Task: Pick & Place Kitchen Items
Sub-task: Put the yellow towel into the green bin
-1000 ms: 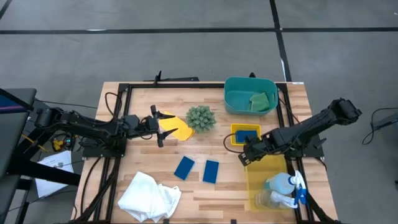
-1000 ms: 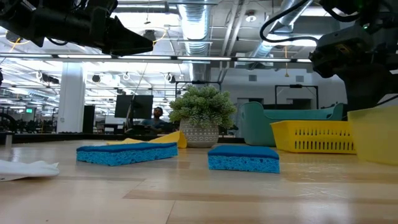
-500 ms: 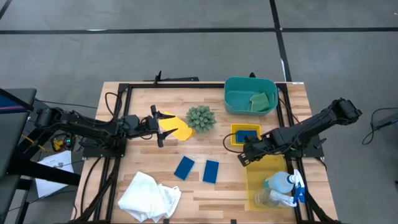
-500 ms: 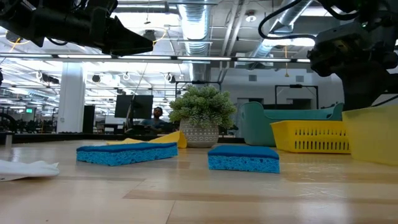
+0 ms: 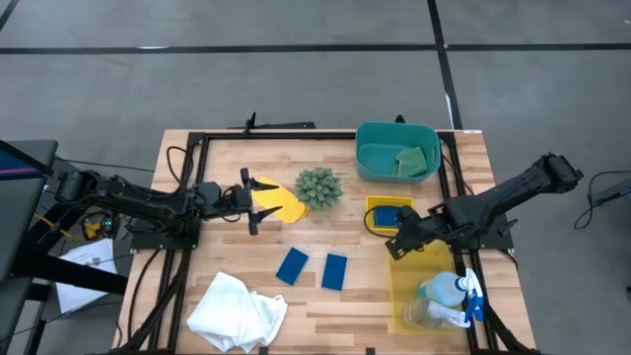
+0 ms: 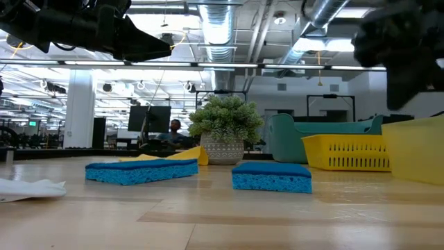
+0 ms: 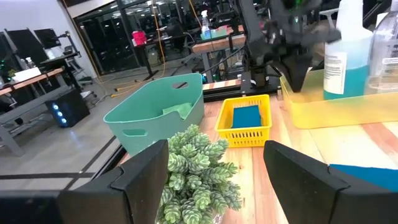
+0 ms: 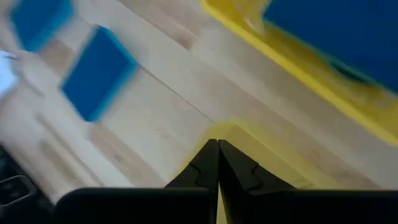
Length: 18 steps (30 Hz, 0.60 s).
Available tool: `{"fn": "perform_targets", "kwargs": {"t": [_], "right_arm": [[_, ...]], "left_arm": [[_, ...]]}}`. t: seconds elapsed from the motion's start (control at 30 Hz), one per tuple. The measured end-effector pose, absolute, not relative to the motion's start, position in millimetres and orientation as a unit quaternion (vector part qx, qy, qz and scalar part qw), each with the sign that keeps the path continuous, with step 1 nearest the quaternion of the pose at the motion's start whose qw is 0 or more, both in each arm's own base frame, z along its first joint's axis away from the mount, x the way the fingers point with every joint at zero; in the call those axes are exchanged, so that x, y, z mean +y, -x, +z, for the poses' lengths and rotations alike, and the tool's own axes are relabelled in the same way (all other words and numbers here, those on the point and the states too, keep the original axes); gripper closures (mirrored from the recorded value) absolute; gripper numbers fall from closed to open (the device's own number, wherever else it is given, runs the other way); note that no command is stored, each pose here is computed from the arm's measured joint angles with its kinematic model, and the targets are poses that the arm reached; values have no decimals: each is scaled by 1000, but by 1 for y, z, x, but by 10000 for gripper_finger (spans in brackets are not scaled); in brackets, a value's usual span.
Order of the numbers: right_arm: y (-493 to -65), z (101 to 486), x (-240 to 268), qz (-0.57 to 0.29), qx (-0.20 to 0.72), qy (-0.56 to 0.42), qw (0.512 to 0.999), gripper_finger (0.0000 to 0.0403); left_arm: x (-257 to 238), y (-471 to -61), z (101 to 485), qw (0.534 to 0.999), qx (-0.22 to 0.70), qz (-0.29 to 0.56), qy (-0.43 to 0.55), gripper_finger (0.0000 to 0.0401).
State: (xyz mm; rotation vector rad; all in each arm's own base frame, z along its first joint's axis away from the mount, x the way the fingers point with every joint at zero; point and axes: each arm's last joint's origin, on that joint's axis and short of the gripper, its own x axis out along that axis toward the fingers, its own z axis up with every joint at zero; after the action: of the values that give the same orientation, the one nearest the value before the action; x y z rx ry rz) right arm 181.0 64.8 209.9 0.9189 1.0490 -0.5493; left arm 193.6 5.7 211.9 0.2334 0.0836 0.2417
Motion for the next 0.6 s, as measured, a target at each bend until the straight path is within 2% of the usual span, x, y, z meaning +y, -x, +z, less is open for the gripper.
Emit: {"fn": "perform_targets", "kwargs": {"t": [0.17,0.4,0.5,0.6], "right_arm": [[-170,232,65,-209,400,-379,808,403],[-183,255,74,-147,241,-197,939,403],[-193,247,78,-134,195,-120,964,403],[-200,233,76,-96,150,-84,980,403]], "left_arm": [[6,-194,212,985,42,120,-116,142],[6,-194,212,985,42,121,-116,142],[6,-194,212,985,42,121,-116,142],[6,-194,212,985,43,121,-116,142]]}}
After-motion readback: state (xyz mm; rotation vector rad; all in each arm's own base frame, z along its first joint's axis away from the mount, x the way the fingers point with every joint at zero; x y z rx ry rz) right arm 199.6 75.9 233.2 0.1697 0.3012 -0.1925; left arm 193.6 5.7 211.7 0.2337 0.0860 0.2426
